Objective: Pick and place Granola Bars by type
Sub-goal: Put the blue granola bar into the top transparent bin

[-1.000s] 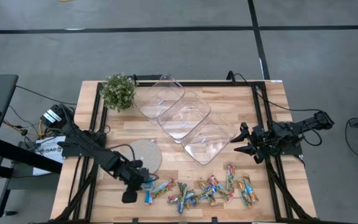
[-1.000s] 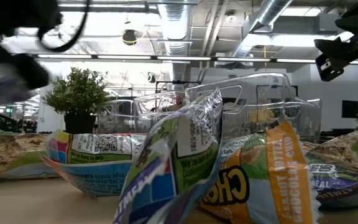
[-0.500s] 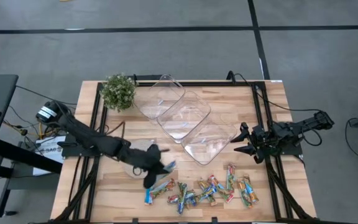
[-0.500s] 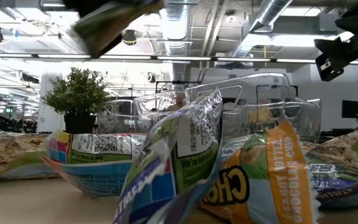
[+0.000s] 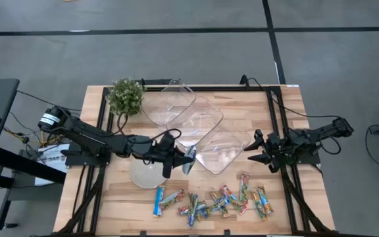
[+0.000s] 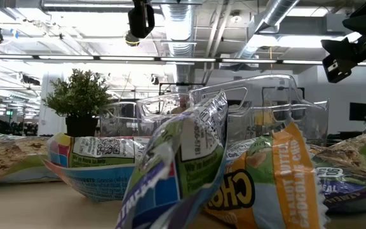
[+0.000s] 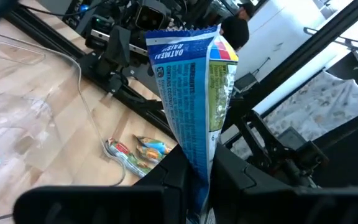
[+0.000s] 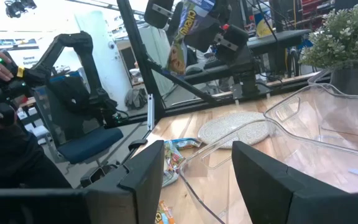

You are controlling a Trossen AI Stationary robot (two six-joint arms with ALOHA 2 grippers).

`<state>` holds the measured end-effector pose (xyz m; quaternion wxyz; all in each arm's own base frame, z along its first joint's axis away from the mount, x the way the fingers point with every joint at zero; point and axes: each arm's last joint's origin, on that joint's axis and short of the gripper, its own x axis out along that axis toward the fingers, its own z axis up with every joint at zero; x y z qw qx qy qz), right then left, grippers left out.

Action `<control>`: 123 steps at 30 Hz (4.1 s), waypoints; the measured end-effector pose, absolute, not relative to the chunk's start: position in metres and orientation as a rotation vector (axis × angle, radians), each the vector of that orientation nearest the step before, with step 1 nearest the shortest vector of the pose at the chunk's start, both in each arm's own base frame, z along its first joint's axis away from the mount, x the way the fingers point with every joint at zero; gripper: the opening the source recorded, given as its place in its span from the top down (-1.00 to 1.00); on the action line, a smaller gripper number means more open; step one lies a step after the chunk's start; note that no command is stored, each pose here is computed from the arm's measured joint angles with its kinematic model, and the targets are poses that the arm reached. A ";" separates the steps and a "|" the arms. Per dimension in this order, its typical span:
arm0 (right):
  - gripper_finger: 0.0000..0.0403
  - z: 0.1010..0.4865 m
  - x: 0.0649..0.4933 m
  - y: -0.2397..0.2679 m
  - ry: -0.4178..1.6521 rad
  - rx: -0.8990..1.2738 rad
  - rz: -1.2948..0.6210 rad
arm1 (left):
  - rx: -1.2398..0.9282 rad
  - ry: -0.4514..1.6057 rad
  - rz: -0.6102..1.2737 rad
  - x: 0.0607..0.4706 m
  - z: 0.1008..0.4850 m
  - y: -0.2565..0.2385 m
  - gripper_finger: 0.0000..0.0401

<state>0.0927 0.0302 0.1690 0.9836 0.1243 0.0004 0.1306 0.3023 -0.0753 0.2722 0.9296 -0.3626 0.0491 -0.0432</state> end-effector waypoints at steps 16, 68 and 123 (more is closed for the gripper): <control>0.09 0.169 0.093 0.030 0.001 0.250 0.262 | -0.732 0.033 0.078 0.308 0.272 -0.045 0.82; 0.09 0.169 0.093 0.030 0.001 0.250 0.263 | -0.350 0.032 0.684 0.274 0.264 0.146 0.82; 0.09 0.169 0.093 0.030 0.000 0.250 0.263 | -0.523 0.808 0.593 0.303 0.195 0.165 0.82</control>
